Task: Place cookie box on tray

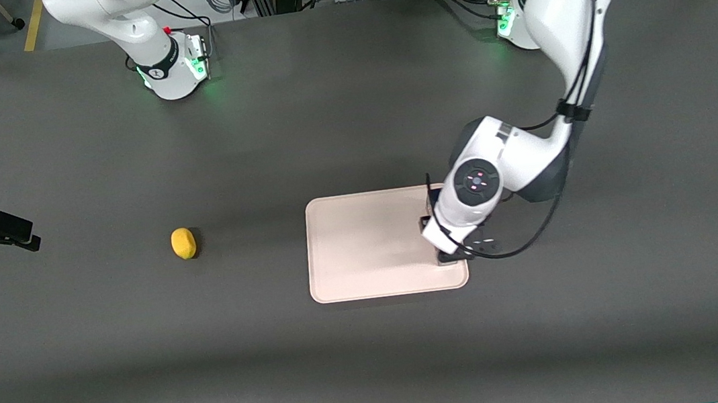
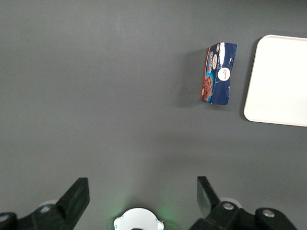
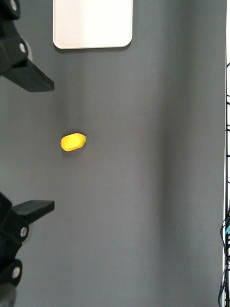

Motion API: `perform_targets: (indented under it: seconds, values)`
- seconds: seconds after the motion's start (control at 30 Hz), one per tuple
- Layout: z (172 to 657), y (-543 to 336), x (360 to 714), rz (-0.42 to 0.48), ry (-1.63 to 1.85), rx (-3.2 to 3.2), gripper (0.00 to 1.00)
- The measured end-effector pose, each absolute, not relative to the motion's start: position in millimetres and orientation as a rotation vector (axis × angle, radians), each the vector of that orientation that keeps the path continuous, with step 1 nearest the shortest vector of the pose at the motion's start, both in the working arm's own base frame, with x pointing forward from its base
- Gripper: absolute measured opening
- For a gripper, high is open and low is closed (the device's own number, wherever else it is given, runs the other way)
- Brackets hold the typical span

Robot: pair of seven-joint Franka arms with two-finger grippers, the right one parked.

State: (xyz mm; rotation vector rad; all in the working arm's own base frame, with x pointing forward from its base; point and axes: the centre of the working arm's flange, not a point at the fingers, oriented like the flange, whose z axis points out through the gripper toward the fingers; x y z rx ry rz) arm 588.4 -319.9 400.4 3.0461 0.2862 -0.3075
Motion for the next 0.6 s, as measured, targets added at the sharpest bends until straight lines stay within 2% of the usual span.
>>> perform_targets:
  seconds: [0.27, 0.6]
  values:
    - [347.4, -367.0, 582.7, -0.253, 0.192, 3.042, 0.26]
    - [289.1, -370.5, 587.4, -0.24, 0.078, 3.101, 0.26]
